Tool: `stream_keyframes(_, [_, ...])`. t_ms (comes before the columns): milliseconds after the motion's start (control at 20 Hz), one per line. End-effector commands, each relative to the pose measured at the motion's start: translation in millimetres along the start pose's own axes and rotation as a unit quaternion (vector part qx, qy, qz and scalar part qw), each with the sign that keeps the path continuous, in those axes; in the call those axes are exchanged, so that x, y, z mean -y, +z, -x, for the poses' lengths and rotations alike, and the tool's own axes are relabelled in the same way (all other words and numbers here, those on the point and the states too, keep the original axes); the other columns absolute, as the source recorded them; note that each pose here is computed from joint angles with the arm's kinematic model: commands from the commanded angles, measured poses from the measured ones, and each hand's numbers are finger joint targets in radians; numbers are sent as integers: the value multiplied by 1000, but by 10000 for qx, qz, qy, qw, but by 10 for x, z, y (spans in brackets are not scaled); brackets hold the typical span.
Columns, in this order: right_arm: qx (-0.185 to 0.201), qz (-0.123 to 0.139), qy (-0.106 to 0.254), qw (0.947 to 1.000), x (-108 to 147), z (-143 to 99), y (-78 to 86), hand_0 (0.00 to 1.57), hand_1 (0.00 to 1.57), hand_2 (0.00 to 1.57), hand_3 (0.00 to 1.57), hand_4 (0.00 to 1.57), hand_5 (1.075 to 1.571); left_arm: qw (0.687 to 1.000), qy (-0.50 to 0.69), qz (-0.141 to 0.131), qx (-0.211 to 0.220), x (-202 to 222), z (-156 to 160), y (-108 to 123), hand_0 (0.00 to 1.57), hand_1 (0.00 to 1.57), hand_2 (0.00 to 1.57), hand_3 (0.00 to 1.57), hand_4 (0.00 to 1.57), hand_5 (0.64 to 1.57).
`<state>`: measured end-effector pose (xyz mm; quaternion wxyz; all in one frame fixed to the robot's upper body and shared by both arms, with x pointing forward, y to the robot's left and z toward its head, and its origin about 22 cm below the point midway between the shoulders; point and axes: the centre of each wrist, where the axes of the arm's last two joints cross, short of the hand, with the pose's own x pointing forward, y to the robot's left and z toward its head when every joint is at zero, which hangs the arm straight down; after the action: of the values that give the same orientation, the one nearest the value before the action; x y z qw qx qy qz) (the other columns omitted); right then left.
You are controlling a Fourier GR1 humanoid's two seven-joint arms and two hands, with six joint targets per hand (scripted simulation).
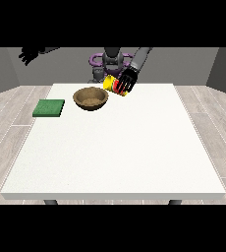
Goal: Pick the cup and pour the ball into the bowl, then pick the bowl and place it on the pad
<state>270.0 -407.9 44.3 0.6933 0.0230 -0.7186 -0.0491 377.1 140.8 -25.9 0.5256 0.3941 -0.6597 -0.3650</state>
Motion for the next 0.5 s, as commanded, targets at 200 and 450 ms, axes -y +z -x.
stream_keyframes(200, [-201, -310, 5, 9993, -11, -16, -141, 0, 0, 0, 123, 699, 1561, 9862, -1657, 57, 8, -50, -760, -294, 1334, 1334, 1571, 1571, 1475, 1535])
stream_keyframes(450, [-311, -128, -58, 9994, 70, 100, -121, 0, 0, 0, 177, 694, 1556, 9537, -2989, 41, 339, -62, -944, -324, 1456, 1456, 1571, 1571, 1260, 1557])
